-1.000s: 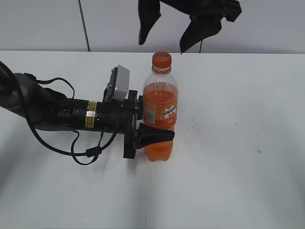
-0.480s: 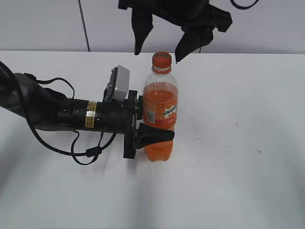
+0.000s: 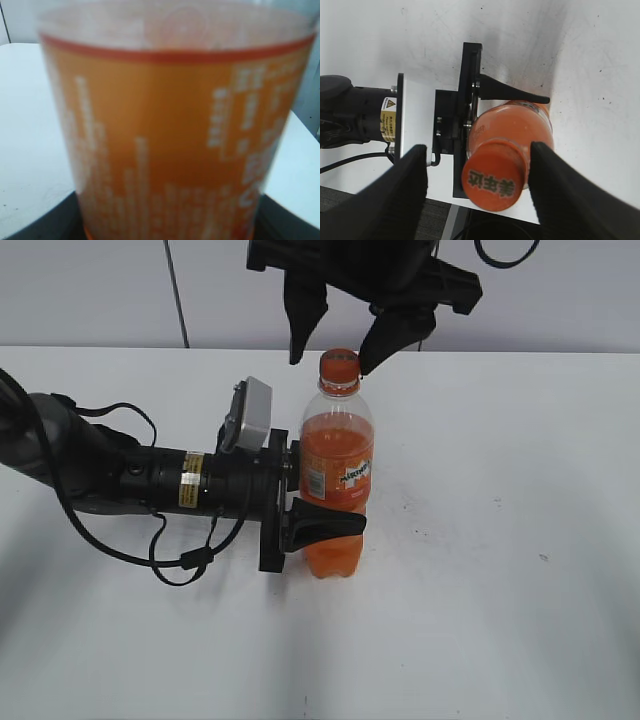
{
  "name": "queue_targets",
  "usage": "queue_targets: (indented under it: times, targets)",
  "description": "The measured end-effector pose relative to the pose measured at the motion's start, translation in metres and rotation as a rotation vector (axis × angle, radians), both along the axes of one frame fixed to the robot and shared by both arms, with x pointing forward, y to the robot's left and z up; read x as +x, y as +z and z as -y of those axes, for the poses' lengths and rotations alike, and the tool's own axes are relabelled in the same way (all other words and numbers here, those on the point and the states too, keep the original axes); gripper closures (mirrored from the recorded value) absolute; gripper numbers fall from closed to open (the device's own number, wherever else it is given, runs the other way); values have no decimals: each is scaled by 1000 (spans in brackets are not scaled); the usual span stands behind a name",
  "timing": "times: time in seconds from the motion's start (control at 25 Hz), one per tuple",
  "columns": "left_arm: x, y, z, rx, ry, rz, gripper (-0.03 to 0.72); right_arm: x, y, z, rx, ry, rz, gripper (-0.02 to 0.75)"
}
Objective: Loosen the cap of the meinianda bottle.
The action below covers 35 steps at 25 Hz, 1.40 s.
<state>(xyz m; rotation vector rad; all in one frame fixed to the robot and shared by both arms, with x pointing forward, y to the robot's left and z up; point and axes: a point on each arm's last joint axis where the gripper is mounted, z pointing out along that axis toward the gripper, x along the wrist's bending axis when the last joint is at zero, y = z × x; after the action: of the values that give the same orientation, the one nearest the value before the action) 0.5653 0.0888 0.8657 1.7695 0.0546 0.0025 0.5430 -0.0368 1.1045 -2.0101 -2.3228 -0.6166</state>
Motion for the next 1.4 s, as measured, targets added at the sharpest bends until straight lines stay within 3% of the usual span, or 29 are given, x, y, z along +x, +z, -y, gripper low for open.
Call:
queue_targets:
  times: [0.32, 1.04, 1.2, 1.4]
  targets:
    - [0, 0, 0, -2, -1, -1, 281, 0, -1, 1, -12, 10, 5, 394]
    - [0, 0, 0, -1, 3, -2, 281, -2, -11, 2, -43, 42, -12, 433]
    - [0, 0, 0, -1, 2, -1, 281, -2, -11, 1, -62, 166, 16, 436]
    - [-1, 0, 0, -1, -8, 1, 281, -4, -10, 0, -121, 513, 111, 456]
